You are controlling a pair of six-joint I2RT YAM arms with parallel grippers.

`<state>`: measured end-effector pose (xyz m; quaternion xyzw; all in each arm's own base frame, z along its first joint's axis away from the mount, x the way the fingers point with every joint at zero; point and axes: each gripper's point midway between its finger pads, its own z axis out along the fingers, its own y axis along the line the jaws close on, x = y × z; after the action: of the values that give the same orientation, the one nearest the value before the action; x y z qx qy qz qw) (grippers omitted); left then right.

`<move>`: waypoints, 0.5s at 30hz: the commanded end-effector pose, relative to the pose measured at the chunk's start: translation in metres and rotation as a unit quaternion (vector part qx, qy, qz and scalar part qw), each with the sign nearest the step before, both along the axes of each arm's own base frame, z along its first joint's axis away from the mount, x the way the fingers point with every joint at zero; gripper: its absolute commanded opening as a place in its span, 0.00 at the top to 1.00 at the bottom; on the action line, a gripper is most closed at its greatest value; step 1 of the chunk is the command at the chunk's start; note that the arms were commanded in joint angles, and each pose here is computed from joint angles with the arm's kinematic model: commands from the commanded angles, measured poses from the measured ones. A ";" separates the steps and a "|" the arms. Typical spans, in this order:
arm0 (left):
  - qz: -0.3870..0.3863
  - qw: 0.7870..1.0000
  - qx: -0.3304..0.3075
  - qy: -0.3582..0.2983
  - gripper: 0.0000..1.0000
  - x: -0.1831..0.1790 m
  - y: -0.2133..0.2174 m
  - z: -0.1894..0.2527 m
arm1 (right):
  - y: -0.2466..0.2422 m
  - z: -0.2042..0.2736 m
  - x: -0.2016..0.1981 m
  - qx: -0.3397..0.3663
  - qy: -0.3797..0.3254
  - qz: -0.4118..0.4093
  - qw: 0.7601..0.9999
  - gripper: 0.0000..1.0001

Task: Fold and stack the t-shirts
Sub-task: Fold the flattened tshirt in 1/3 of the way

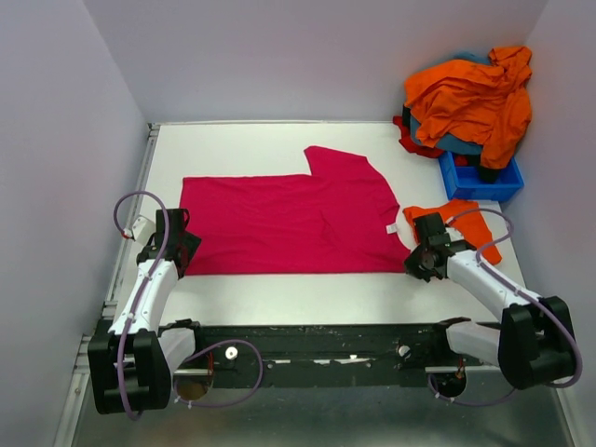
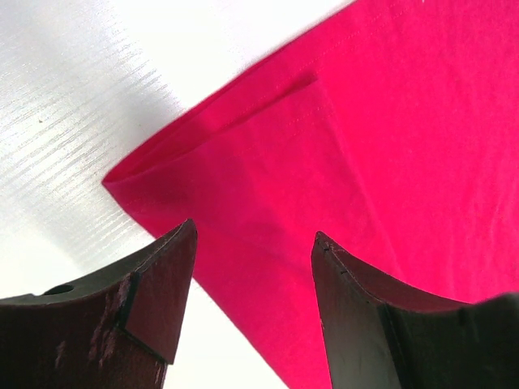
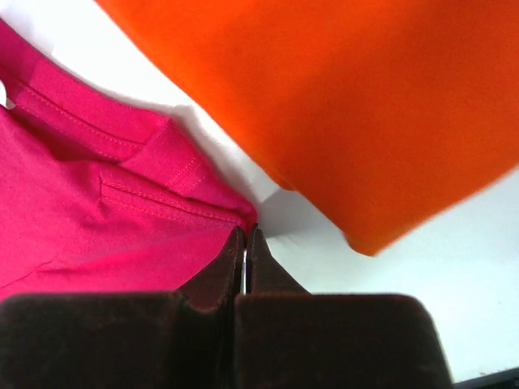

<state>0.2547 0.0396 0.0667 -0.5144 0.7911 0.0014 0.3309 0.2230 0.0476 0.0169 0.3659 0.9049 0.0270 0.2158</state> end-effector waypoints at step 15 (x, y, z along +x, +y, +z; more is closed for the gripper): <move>-0.020 0.999 0.007 -0.045 0.29 0.029 0.000 0.020 | -0.016 0.051 0.010 -0.049 -0.071 0.043 0.995 0.36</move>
<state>0.2576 0.0397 0.0679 -0.5153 0.7886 -0.0017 0.3354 0.2029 0.0294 0.0376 0.3738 0.8943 0.0061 0.2460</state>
